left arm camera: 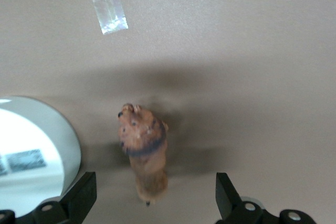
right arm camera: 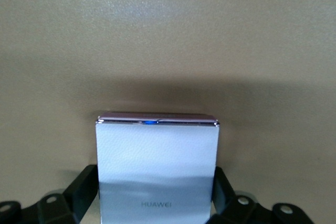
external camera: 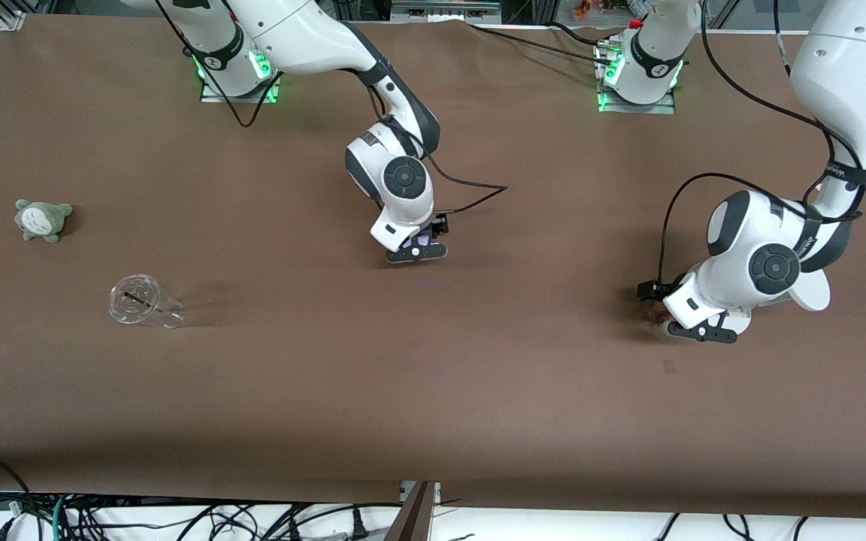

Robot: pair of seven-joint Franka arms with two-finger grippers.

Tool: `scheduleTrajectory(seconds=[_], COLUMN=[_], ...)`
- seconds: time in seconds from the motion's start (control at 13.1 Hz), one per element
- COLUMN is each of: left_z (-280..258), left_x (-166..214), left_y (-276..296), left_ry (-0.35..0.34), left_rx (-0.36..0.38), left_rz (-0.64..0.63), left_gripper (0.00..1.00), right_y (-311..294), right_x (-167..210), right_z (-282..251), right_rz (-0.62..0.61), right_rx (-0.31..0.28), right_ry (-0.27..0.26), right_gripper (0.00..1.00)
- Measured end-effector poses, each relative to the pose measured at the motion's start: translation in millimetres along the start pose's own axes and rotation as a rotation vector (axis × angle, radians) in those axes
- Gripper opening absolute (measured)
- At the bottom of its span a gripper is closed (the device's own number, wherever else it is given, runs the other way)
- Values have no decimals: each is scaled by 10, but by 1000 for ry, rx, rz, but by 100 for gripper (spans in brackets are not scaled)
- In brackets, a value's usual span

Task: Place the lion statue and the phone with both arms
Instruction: 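Lower the lion beside the lamp and open the left gripper, then carry the phone toward the cup with the right gripper while the left gripper withdraws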

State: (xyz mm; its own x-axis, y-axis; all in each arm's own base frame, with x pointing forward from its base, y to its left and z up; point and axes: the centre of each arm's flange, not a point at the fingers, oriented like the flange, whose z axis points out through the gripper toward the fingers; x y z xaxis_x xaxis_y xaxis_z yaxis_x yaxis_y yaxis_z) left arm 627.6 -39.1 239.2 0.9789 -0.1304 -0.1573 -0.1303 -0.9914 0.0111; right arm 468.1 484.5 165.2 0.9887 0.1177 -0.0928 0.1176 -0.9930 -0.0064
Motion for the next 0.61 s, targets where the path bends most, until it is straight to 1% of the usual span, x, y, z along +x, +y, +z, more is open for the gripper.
scheduleTrajectory(seconds=[0.08,0.38,0.61], left_z=[-162,-1073,-2067], left_x=[-3,-104,-326], left_y=[53,333,513], left_ry=[-14,-62,-63], left_rx=[11,73,108], left_rz=[5,-1,-20], left_gripper=[100,100,100], right_y=[-4,-5,36], right_x=[2,3,47], right_z=[-29,-27,-50], right_rz=[2,2,10], right_rx=[2,3,1], right_ry=[2,3,11], right_gripper=[85,84,84])
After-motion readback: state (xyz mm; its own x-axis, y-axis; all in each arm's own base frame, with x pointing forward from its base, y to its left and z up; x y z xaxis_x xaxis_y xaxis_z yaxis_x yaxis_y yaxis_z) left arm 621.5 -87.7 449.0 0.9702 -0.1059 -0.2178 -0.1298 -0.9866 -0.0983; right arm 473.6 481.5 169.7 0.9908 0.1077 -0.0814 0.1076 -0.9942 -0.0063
